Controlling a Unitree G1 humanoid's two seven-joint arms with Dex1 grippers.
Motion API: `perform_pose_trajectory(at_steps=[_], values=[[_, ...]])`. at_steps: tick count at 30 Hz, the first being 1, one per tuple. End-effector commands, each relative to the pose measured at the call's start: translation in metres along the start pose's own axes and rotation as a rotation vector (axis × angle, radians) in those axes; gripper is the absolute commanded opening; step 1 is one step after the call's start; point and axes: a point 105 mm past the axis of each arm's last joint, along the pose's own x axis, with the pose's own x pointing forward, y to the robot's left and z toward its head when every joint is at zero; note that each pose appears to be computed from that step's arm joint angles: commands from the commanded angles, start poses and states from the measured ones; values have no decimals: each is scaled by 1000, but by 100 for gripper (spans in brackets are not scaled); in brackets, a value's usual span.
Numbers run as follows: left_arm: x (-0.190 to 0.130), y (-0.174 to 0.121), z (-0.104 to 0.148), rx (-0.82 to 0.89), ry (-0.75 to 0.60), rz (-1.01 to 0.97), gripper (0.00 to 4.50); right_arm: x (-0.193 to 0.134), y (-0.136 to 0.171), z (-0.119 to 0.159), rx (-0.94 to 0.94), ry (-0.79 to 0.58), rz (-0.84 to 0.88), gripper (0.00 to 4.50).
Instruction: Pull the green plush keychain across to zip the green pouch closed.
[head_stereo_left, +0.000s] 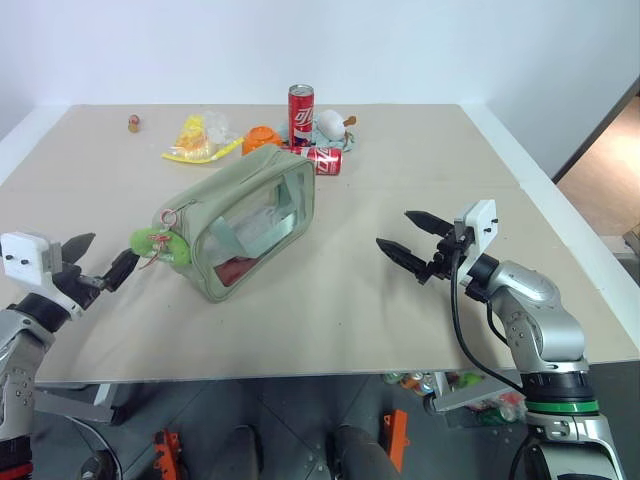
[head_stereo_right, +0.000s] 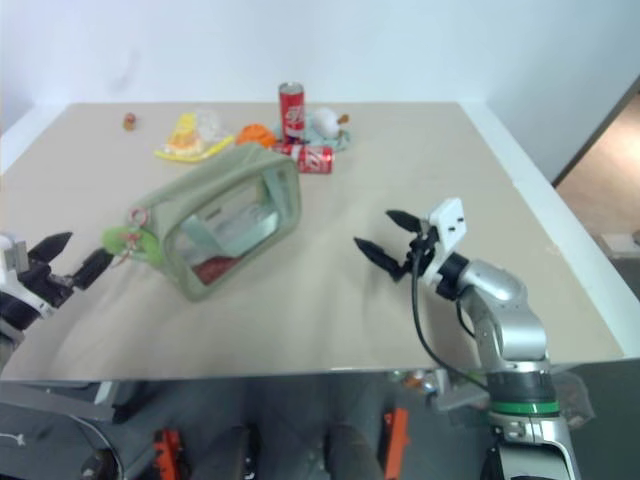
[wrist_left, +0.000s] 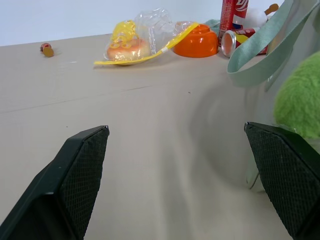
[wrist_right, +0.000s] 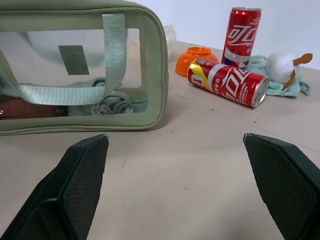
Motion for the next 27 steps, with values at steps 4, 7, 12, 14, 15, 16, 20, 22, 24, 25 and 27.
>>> perform_pose_trajectory(at_steps=[4, 7, 12, 14, 15, 16, 20, 22, 24, 25, 27], values=[[-16, 31, 40, 56, -77, 34, 450, 0, 11, 21, -26, -53, 99, 447], [-21, 35, 64, 71, -81, -47, 450, 2, 21, 34, -49, -69, 182, 447], [0, -4, 105, 65, -85, -309, 450, 8, 29, 55, -106, -101, 252, 447], [14, -34, 108, 41, -53, -439, 450, 12, 30, 64, -133, -124, 258, 447], [17, -43, 107, 34, -35, -478, 450, 14, 30, 67, -140, -132, 260, 447], [20, -52, 104, 28, -11, -515, 450, 15, 31, 70, -148, -141, 262, 447], [35, -72, 86, -51, 55, -579, 450, 19, 34, 83, -165, -174, 260, 447], [38, -80, 81, -95, 84, -606, 450, 19, 35, 85, -173, -177, 255, 447], [41, -85, 71, -98, 133, -613, 450, 18, 36, 86, -177, -178, 243, 447], [42, -87, 68, -100, 151, -614, 450, 18, 36, 86, -178, -178, 239, 447], [45, -90, 65, -98, 165, -611, 450, 17, 37, 87, -179, -178, 231, 447]])
